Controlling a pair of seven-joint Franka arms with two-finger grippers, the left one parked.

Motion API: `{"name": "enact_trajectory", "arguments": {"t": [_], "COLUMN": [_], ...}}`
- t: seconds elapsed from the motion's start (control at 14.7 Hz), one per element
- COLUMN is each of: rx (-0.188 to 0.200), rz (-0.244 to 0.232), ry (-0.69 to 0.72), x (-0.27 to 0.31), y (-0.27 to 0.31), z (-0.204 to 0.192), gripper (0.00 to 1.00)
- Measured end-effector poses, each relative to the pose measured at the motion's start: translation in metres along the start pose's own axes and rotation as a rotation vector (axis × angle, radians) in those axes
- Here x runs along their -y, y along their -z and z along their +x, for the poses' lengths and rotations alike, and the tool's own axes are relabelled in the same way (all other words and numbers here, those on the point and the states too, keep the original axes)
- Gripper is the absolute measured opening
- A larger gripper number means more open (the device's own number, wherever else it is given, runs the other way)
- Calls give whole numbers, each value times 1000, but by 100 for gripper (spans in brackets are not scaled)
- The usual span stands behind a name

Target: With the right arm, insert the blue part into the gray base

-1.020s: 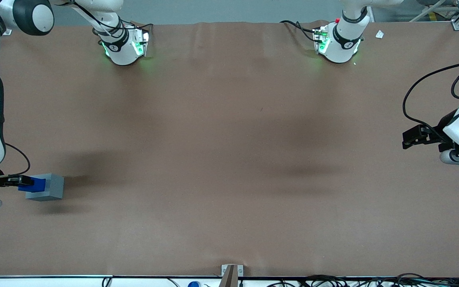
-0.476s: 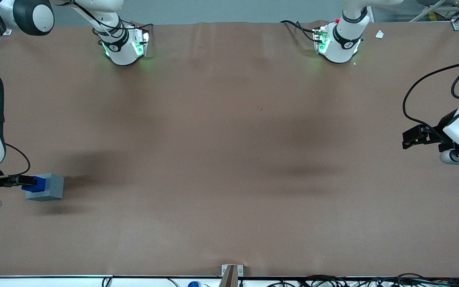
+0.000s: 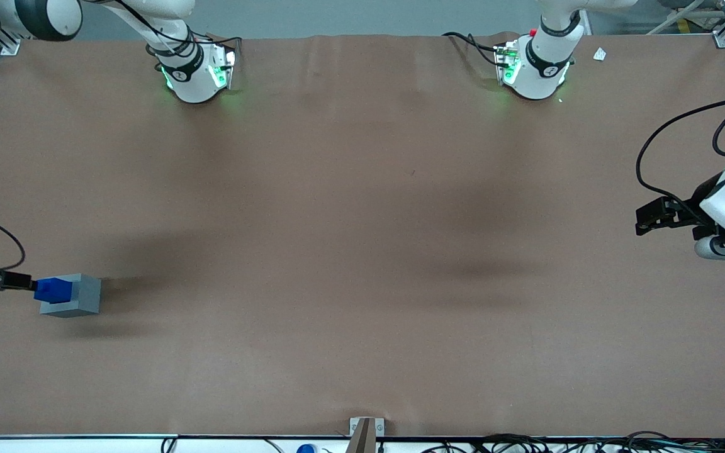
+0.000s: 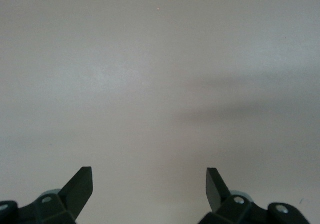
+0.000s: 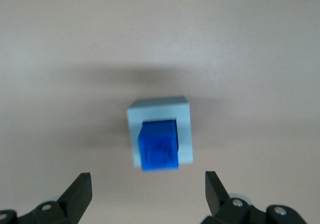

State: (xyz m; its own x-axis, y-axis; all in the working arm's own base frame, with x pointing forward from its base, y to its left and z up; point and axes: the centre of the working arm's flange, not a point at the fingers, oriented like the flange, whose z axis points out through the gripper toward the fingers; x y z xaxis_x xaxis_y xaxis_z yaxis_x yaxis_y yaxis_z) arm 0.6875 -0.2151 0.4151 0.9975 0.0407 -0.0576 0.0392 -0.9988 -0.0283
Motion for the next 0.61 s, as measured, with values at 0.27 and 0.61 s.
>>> {"name": "enact_trajectory", "arguments": {"t": [0.27, 0.61], "rx": [-29, -55], "rz": [14, 35], "ry": [-11, -86], "x": [38, 102], "y": [85, 136], "z": [-52, -129], "gripper": [100, 100]}}
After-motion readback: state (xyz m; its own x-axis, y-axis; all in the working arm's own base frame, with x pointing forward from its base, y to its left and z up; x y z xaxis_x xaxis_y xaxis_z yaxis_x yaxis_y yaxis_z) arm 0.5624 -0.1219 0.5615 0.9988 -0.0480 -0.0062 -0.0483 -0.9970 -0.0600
